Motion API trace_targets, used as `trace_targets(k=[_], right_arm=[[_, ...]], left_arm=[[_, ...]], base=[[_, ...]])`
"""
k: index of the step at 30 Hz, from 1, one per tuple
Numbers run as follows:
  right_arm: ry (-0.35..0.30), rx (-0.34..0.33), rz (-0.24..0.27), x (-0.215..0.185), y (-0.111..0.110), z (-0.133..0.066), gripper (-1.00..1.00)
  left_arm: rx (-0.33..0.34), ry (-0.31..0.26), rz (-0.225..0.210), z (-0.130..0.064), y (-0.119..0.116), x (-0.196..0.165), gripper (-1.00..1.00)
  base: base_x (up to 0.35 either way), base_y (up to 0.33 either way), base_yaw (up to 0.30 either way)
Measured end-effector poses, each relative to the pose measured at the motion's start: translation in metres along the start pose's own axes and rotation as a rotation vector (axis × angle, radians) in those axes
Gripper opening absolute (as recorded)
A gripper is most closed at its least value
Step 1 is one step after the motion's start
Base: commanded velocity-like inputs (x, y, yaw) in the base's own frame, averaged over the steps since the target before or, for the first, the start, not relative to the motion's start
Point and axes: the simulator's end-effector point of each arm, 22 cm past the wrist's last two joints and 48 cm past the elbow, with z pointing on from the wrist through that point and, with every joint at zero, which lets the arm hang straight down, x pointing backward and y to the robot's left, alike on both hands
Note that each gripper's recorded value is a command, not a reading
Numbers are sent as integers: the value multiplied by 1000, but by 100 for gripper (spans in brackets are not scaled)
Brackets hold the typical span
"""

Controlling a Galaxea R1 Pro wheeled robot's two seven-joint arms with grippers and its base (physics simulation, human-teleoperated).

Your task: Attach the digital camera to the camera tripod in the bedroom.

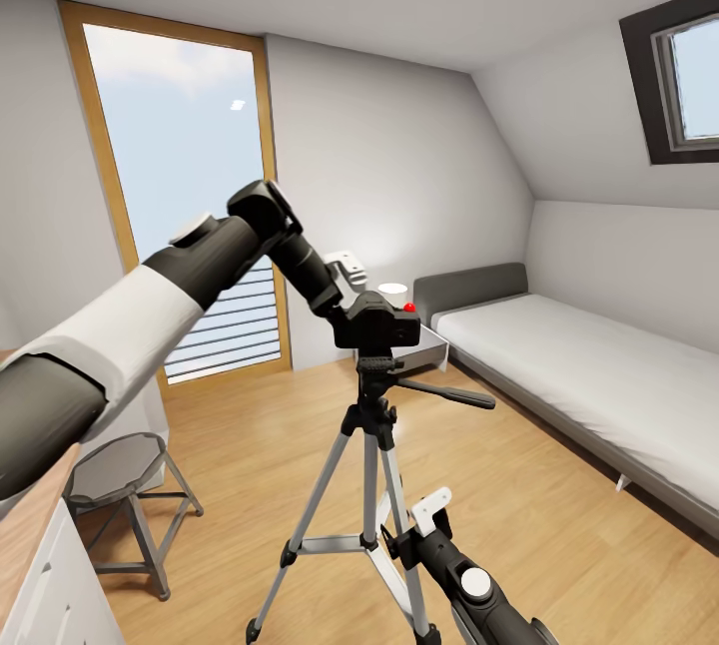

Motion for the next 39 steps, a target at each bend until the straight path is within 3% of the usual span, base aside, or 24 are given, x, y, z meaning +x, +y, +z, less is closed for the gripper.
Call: trace_targets(k=[14,26,39], right_arm=[[22,-1,2,11,1,0,100],[31,-2,3,16,1,0,100],[-40,-6,-6,1,3,0,100]], left_arm=[[-14,-13,-27,-10,12,9,100],[-11,-82,-62,-26,20,4,100],[-33,-156,-116,-53,39,12,100]], base=[[0,0,0],[0,0,0],[0,0,0]])
